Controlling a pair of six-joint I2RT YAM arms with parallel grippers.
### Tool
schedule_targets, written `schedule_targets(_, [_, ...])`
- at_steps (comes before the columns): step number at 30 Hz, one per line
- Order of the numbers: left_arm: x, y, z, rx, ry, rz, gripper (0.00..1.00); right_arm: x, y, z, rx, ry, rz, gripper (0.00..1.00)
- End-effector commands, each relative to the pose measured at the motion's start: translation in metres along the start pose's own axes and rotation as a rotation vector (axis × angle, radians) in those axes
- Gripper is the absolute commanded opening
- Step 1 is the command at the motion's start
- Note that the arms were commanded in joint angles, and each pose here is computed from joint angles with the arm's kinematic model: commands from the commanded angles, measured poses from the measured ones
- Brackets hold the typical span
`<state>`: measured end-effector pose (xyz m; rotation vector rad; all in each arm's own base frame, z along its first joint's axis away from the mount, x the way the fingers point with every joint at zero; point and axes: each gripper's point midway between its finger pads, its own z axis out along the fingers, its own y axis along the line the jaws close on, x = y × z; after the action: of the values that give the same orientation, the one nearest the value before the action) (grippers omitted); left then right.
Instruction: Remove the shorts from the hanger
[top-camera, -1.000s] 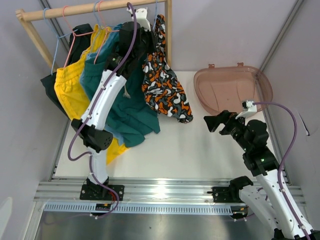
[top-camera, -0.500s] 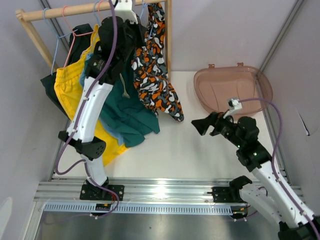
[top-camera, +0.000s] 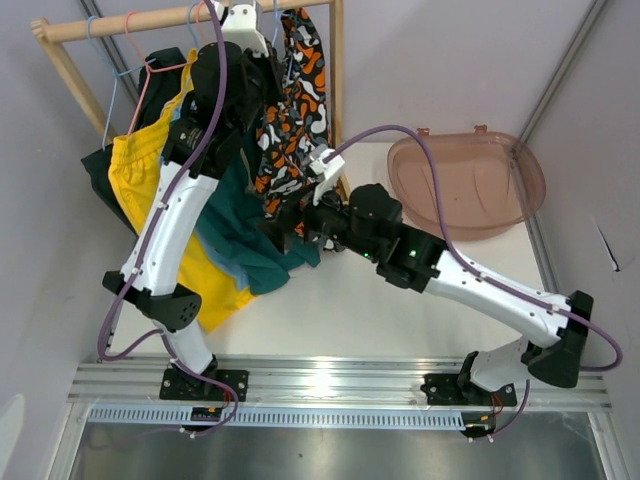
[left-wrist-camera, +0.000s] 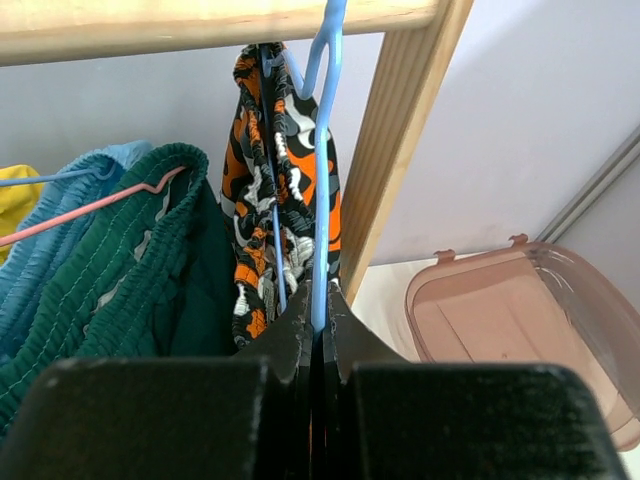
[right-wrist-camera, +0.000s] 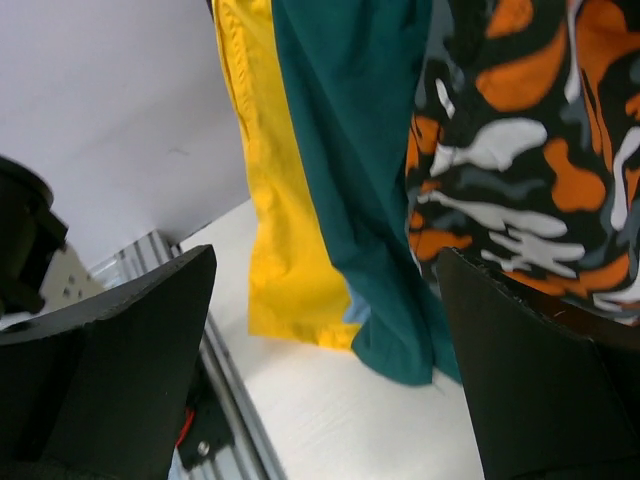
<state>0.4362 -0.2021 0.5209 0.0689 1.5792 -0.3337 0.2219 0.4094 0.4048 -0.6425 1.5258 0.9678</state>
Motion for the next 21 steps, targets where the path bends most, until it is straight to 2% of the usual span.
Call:
schedule_targets(1, [-0.043,0.002,-0.018,-0.005,-0.127,-0.054,0.0,-0.041,-0.001,0.017,0.059,-0.144,-0.04,1.0])
schedule_targets(7, [-0.046,0.002,-0.032,0.007,-0.127,-0.075,0.0,-0.033,-0.019,0.049,0.183,-0.214,-0.032,0.99])
schedule_targets(10, [-0.048,0.001,-0.041,0.019,-0.126,-0.093,0.0,-0.023,-0.037,0.063,0.286,-0.237,-0.048,0.94])
schedule_targets(13, [-0.042,0.001,-0.047,0.03,-0.109,-0.115,0.0,-0.015,-0.059,0.07,0.449,-0.257,-0.089,0.93])
schedule_targets(16, [-0.043,0.002,-0.058,0.041,-0.119,-0.123,0.0,-0.015,-0.08,0.063,0.635,-0.281,-0.123,0.84])
schedule_targets(18, [-0.041,0.004,-0.067,0.045,-0.12,-0.123,0.0,-0.02,-0.088,0.053,0.73,-0.307,-0.148,0.68])
schedule_targets(19, [-0.044,0.004,-0.069,0.047,-0.129,-0.127,0.0,-0.018,-0.086,0.054,0.736,-0.306,-0.16,0.56])
schedule_targets(20, [-0.044,0.004,-0.073,0.049,-0.133,-0.128,0.0,-0.02,-0.086,0.052,0.747,-0.316,-0.161,0.26])
schedule_targets(21, [-0.044,0.005,-0.074,0.048,-0.134,-0.127,0.0,-0.021,-0.087,0.049,0.773,-0.319,-0.163,0.08])
